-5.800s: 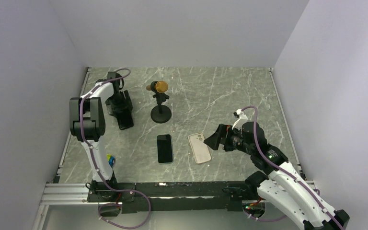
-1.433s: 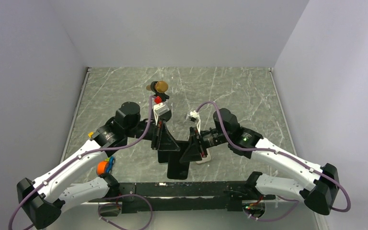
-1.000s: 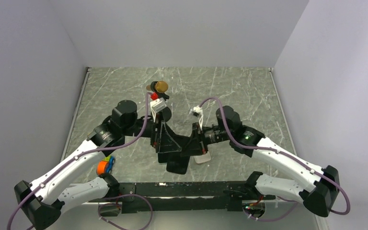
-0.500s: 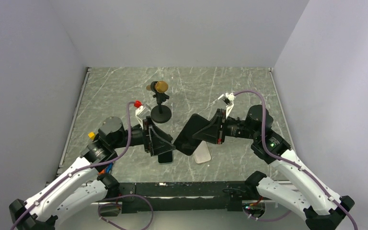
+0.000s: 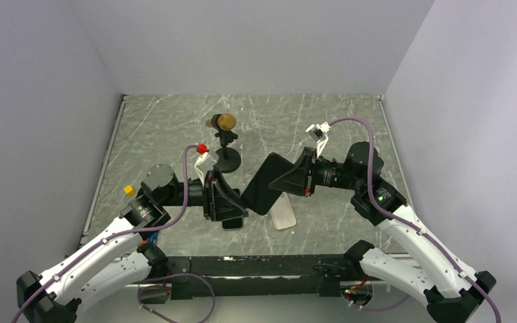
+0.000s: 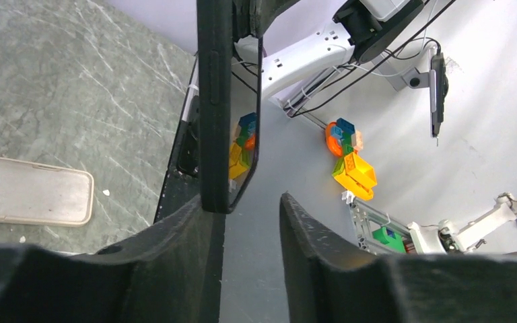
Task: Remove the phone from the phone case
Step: Adjust the phone.
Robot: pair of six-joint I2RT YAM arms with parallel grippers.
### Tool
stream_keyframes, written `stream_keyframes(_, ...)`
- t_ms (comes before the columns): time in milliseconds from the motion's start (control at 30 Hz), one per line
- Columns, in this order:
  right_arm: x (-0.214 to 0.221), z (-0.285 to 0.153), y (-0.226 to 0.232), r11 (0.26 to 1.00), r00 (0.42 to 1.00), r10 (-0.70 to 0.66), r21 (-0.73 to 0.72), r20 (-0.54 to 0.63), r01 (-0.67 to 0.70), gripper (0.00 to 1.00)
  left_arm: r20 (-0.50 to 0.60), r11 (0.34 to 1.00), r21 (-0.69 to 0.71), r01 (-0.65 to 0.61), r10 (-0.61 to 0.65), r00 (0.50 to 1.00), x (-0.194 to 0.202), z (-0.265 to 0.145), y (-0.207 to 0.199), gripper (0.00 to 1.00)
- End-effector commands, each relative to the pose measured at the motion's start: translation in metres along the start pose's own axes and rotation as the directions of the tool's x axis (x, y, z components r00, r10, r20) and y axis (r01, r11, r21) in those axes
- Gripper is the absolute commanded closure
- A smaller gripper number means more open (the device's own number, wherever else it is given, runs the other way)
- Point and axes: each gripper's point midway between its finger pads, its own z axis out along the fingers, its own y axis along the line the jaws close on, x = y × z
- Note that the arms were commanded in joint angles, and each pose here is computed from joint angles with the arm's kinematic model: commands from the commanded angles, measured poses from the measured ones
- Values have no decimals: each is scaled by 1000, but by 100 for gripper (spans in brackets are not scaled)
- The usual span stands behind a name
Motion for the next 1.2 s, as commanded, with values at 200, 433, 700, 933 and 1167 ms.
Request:
stream_keyframes(200, -23, -5, 43, 983, 996, -58, -170, 62, 68, 100, 27, 988, 74, -136, 134, 991, -23, 2, -23, 64)
stream_keyframes(433, -19, -7, 47, 978, 997, -63, -194, 45, 71, 100, 2, 980, 118, -161, 162, 987, -24, 3, -30, 79)
stream_keyframes(700, -13, -8, 51, 968, 996, -88, -233, 18, 90, 100, -73, 954, 245, -174, 197, 978, -16, 2, -45, 78)
stream_keyframes(933, -14, -6, 47, 971, 995, -100, -216, 20, 102, 100, -101, 956, 239, -169, 197, 975, -16, 3, -45, 71)
stream_keyframes(1167, -15, -3, 39, 977, 994, -104, -184, 23, 107, 100, -94, 956, 247, -156, 184, 978, -16, 3, -46, 67)
